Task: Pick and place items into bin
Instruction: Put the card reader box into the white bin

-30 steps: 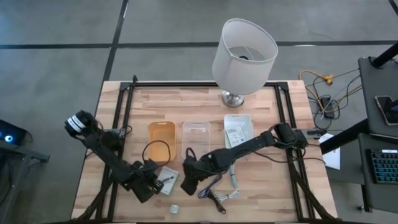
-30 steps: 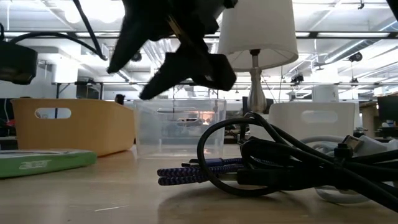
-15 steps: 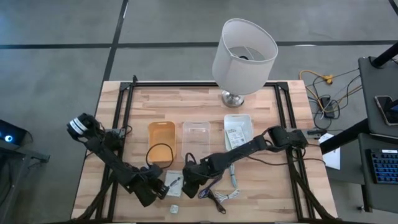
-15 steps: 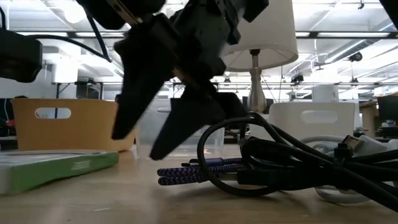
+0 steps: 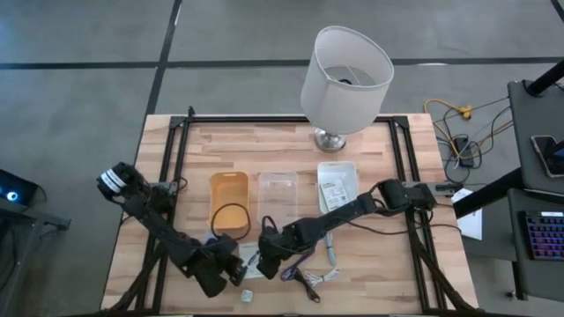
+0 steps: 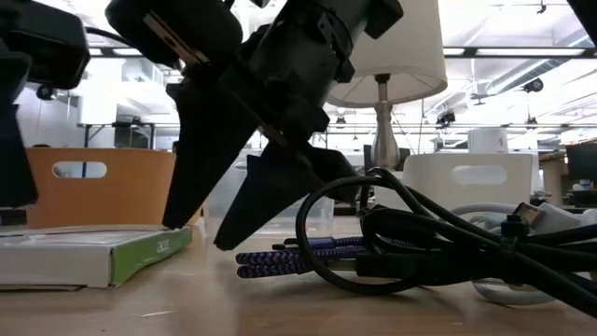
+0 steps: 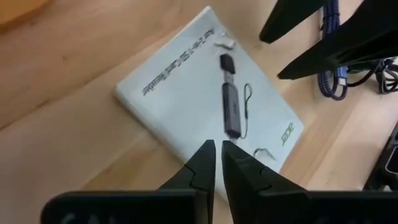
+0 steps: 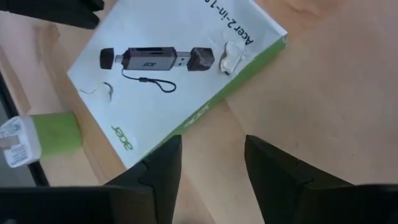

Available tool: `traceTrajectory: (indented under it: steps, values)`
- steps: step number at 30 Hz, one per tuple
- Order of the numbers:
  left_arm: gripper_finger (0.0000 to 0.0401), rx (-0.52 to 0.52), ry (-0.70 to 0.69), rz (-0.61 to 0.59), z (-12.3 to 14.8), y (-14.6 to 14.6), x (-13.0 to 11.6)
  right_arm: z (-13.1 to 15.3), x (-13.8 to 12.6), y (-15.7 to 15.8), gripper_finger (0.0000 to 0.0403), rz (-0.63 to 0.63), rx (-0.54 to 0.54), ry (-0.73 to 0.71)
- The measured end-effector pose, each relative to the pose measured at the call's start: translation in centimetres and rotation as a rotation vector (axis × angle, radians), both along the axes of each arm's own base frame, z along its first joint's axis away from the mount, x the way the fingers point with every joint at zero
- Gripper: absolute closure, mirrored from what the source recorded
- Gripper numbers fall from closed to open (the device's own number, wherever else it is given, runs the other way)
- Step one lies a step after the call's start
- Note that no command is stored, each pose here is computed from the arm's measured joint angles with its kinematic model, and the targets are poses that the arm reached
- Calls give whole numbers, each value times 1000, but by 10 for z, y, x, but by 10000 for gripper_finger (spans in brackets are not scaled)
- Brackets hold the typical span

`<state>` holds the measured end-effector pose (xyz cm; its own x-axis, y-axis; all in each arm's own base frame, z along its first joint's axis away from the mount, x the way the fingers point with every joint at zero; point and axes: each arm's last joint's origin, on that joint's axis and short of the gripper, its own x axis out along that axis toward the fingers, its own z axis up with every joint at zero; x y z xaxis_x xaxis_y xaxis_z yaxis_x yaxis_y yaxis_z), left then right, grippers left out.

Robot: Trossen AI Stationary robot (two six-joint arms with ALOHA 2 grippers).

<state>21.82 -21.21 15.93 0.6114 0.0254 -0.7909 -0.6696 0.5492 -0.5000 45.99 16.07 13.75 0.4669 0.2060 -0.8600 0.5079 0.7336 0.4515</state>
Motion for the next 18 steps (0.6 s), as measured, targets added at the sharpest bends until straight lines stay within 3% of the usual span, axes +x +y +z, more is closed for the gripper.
traceTrajectory:
  steps: [6, 10, 18]
  values:
    - [389, 15, 45, -9, -12, 0, 0, -1, 0, 0, 287, 32, 2, -2]
    - [389, -12, 38, -16, -16, -4, 3, 1, 1, 3, 313, 52, 58, -10]
    - [389, -23, 53, -33, -18, -4, 3, 3, 4, 6, 333, 65, 98, -49]
